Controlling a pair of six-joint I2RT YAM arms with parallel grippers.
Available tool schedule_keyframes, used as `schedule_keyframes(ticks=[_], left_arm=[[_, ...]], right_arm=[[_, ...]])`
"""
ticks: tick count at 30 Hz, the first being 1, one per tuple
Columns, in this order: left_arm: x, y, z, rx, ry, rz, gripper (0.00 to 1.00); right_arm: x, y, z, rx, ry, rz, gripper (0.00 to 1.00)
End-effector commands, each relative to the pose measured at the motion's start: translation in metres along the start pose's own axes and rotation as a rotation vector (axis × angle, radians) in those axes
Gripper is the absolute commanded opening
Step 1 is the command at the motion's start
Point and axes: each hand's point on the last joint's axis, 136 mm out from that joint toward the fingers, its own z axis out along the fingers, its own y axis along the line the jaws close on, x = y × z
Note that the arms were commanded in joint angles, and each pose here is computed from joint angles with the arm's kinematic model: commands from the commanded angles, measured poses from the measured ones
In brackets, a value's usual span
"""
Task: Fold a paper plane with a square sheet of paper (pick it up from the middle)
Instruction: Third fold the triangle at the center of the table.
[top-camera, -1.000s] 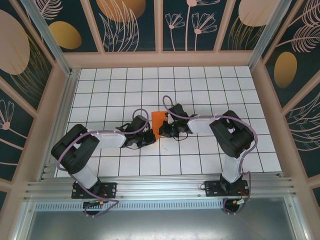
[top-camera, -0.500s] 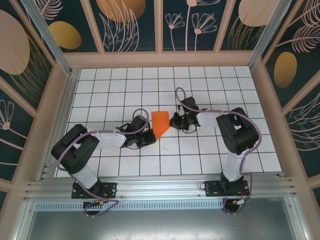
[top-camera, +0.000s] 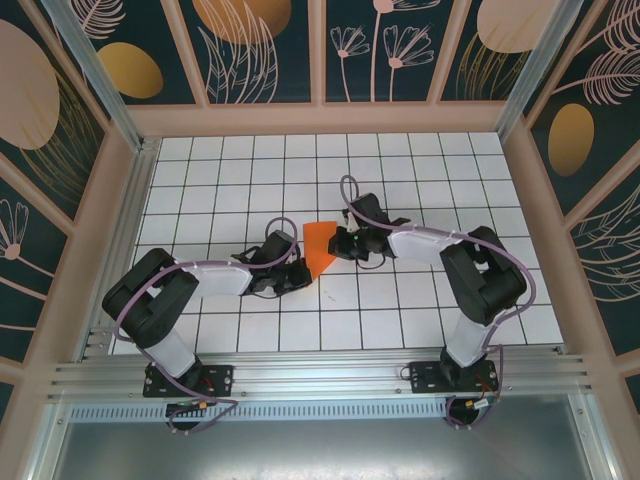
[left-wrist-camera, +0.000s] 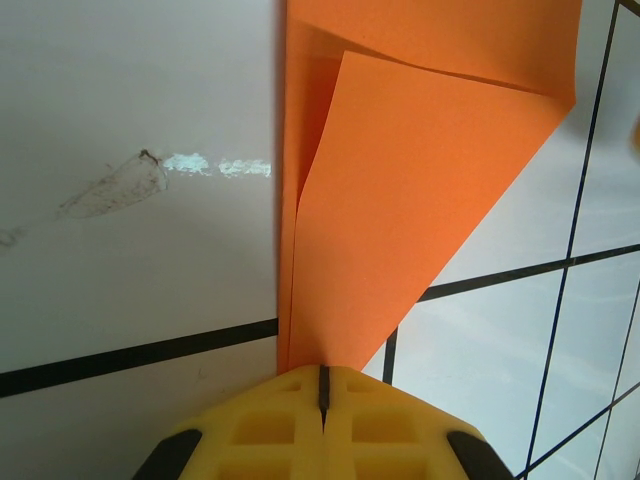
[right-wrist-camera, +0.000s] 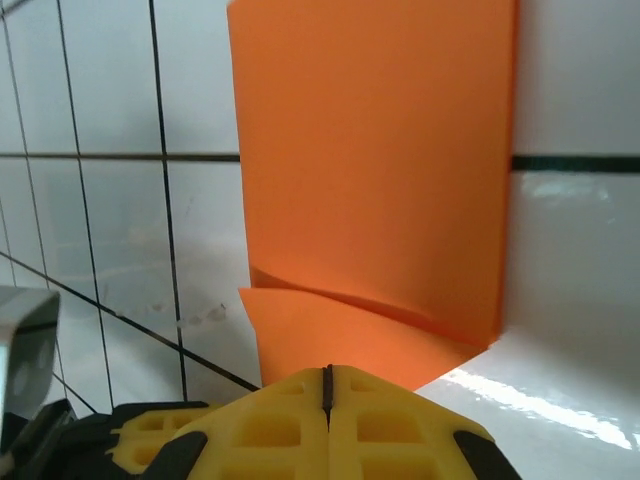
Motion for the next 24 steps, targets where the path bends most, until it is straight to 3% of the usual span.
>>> schedule_keyframes(ticks=[1, 8, 17, 24], left_arm=[[0.020, 0.038, 0.001, -0.135, 0.064, -0.023, 0.05], [0.014, 0.027, -0.003, -0.109, 0.046, -0.011, 0.07], [-0.025, -0.048, -0.027, 0.108, -0.080, 0.050, 0.15], [-0.032, -0.050, -0.004, 0.088, -0.047, 0.045, 0.14]], right_arm=[[0.001, 0.003, 0.014, -0.014, 0.034, 0.016, 0.01], [0.006, -0.025, 0.030, 0.076, 0.063, 0.057, 0.01], [0.023, -0.048, 0.037, 0.127, 0.107, 0.106, 0.01], [0.025, -0.051, 0.038, 0.137, 0.113, 0.110, 0.01]])
